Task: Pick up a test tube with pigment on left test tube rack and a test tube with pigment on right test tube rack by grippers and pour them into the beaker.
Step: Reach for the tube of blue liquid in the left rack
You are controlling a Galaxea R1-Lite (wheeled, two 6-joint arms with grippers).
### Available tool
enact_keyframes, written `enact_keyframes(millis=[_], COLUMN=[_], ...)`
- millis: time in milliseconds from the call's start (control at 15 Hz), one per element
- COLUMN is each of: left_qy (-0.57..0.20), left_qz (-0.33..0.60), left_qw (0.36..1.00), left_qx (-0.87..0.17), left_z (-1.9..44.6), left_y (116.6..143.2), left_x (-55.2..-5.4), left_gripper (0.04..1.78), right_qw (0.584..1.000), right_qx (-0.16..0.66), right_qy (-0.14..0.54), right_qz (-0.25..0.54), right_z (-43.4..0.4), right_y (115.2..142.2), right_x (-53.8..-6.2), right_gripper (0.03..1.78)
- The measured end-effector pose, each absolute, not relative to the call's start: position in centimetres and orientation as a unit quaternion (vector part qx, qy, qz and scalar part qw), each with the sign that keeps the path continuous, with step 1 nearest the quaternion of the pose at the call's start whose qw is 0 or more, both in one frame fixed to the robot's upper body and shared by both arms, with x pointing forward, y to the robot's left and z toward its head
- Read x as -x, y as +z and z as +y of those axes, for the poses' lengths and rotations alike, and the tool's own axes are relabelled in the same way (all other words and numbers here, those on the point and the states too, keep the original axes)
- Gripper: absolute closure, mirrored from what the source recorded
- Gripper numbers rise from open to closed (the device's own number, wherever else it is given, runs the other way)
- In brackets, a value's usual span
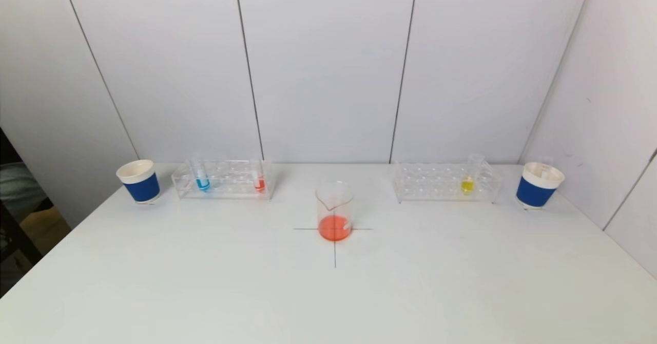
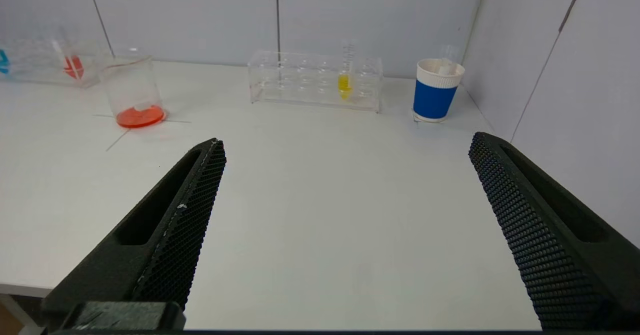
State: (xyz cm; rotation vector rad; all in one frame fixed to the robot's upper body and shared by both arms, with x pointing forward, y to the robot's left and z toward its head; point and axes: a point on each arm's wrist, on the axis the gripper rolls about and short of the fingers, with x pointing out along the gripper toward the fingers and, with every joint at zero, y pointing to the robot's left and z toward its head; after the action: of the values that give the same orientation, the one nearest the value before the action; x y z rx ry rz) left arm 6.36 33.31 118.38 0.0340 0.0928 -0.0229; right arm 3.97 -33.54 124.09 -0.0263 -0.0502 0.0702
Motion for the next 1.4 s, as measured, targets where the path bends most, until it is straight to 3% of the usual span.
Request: enact_keyframes(millis=[200, 333, 533, 1400], left_qy=[-0.012, -0.012, -0.012, -0.012], left_qz=[0.046, 0.046, 0.046, 0.046], left_qw=[0.999, 0.999, 0.999, 0.999], left_qx=[-0.017, -0.017, -0.017, -0.021], left_z=[33.3, 33.3, 33.3, 33.3], left_y=[118.4, 118.4, 118.4, 118.4], left_x=[-6.4, -6.4, -6.4, -6.4], left_gripper=[0.06, 0.06, 0.06, 0.06], right_qw=[0.999, 0.999, 1.000, 1.000], right_qx=[0.022, 0.020, 0.011, 0.008], right_qy=[0.031, 0.017, -0.004, -0.009], right_qz=[-0.025, -0.046, -0.003, 0.000], right_z=[-33.5, -33.6, -33.7, -33.7], right_y=[120.6, 119.7, 118.4, 118.2], right_x=[-6.0, -6.7, -6.9, -6.9], right_gripper=[0.04, 0.04, 0.04, 0.04])
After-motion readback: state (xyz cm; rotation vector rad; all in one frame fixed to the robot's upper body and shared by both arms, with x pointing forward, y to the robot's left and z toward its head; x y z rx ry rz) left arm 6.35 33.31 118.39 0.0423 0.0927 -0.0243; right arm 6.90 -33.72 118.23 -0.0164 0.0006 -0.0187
